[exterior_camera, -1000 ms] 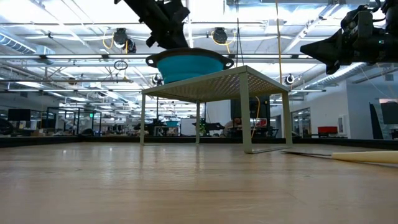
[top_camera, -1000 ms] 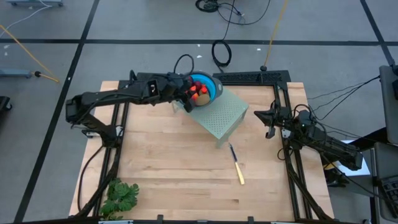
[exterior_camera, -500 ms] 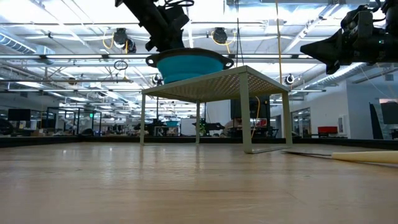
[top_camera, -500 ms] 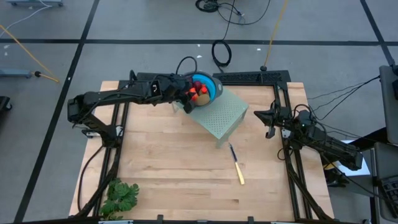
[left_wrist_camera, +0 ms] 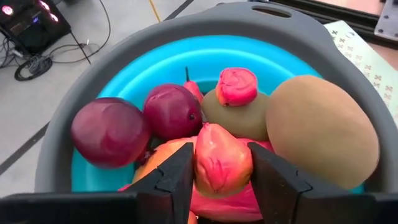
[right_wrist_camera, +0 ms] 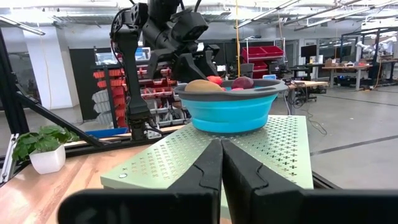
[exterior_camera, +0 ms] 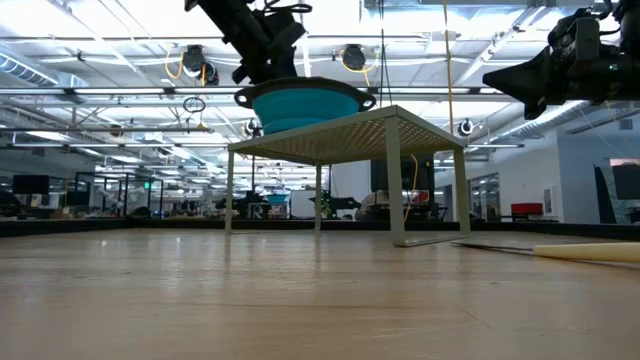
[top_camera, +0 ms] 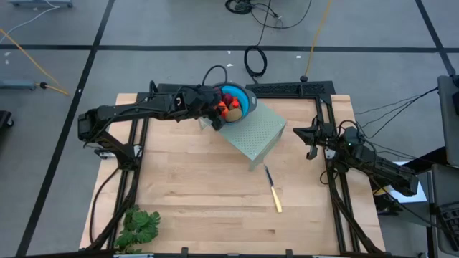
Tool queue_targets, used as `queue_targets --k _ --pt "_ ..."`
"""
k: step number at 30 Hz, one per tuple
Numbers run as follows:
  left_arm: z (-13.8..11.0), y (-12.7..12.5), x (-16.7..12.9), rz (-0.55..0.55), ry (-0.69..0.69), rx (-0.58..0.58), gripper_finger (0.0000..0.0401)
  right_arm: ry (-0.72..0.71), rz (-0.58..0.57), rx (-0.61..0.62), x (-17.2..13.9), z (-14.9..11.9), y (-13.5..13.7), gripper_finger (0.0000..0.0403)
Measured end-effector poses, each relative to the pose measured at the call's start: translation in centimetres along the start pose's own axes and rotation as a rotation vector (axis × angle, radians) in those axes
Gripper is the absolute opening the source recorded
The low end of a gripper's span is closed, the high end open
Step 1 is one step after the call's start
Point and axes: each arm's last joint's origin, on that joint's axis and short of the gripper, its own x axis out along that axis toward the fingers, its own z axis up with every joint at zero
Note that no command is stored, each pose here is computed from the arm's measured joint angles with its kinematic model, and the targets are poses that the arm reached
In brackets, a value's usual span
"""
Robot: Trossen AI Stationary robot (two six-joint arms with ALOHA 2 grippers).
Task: Pick & Place Fruit
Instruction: Put the pear into the blue strainer bowl on the shelf, then put the knife on the shelf
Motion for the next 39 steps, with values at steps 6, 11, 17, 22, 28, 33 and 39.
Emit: queue_targets --k 6,11,17,22,28,33,39 --pt "0.0 0.4 0.1 0.010 0.001 -0.076 0.0166 0.000 0.000 0.000 0.0 0.0 0.0 0.0000" --pt "0.1 0.6 0.1 0.011 0.001 -0.086 0.0176 0.000 0.000 0.000 0.0 0.0 0.0 0.0000" --pt "0.4 0.7 -0.6 0.005 -0.026 -0.094 0.0177 0.000 0.000 0.060 0.0 0.0 0.0 0.0000" --pt "1.0 1.1 -2.1 -0.004 -0.083 -0.149 0.0177 -0.002 0.000 0.070 0.0 0.0 0.0 0.0000" --pt "2.1 1.5 -5.3 -0.100 -0.181 -0.294 0.0177 0.005 0.002 0.072 0.0 0.0 0.0 0.0000" --pt "2.4 1.8 -8.2 -0.190 -0.233 -0.353 0.0177 0.015 0.001 0.074 0.0 -0.1 0.0 0.0000" --pt "2.4 1.8 -11.0 -0.226 -0.287 -0.293 0.0177 0.020 0.001 0.075 0.0 -0.2 0.0 0.0000"
